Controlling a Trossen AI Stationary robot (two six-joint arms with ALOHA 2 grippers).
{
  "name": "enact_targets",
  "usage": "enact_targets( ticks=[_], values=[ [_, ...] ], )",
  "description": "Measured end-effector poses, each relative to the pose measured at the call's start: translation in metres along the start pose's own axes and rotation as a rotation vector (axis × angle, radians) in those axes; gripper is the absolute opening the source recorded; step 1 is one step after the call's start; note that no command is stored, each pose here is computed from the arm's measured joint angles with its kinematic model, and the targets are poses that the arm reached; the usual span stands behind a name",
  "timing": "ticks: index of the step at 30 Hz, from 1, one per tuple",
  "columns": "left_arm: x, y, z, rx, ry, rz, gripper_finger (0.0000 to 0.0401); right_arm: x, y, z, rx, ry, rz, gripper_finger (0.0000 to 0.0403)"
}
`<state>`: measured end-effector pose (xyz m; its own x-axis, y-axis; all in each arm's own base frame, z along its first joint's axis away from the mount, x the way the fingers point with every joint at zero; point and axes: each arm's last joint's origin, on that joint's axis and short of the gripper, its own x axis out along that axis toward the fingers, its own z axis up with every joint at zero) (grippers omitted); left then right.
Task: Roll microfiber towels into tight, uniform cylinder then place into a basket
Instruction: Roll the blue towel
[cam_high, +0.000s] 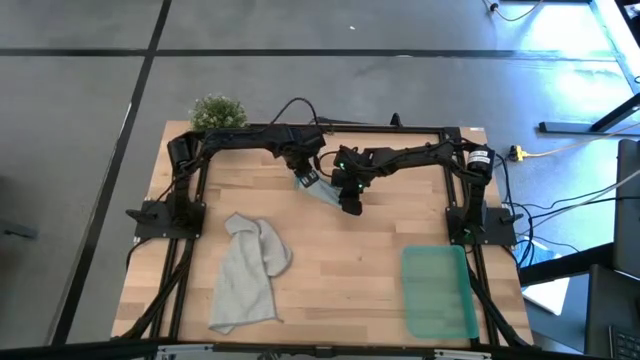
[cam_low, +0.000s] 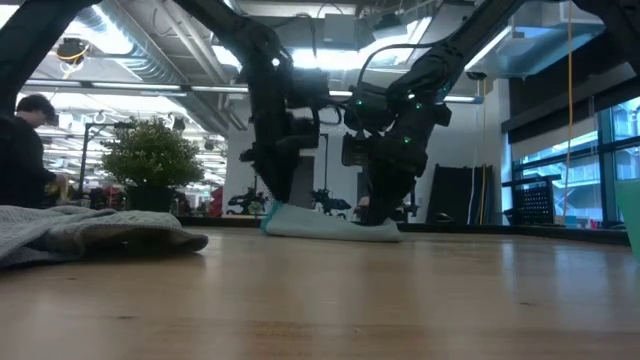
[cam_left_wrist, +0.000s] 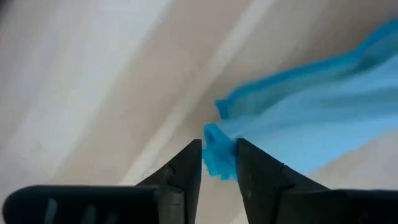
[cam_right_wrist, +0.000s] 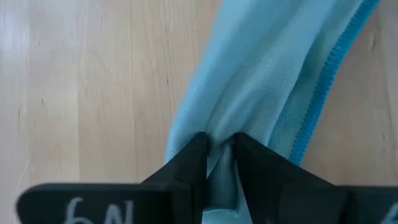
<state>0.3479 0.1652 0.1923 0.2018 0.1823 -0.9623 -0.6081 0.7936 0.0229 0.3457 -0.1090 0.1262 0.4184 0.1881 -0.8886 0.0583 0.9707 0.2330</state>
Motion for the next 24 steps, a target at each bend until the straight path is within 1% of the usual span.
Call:
enact_targets(
  ticks=[5,10,12,15,18,21,24],
  values=[
    [-0.026,0.002,0.005,-0.007,-0.068,-0.002,0.0091,0.0,0.0,0.0,0.002,-0.002,0.012,0.0089],
    [-0.058,-0.007,-0.002,0.023,-0.136,-0.006,0.0091,0.0,0.0,0.0,0.003,-0.002,0.015,0.0089],
    [-0.071,-0.015,-0.007,0.05,-0.163,0.002,0.0091,0.0,0.0,0.0,0.003,-0.003,0.016,0.0089],
    [-0.091,-0.033,-0.017,0.145,-0.203,-0.012,0.0091,0.0,0.0,0.0,0.004,-0.003,0.018,0.0089],
    [-0.102,-0.052,-0.03,0.206,-0.185,-0.032,0.0091,0.0,0.0,0.0,0.005,-0.003,0.02,0.0089],
    [-0.108,-0.067,-0.045,0.209,-0.138,-0.043,0.0091,-0.002,-0.001,0.0,0.008,-0.008,0.019,0.0089],
    [-0.112,-0.079,-0.055,0.197,-0.121,-0.045,0.0091,-0.004,-0.002,0.001,0.01,-0.012,0.02,0.0089]
  ],
)
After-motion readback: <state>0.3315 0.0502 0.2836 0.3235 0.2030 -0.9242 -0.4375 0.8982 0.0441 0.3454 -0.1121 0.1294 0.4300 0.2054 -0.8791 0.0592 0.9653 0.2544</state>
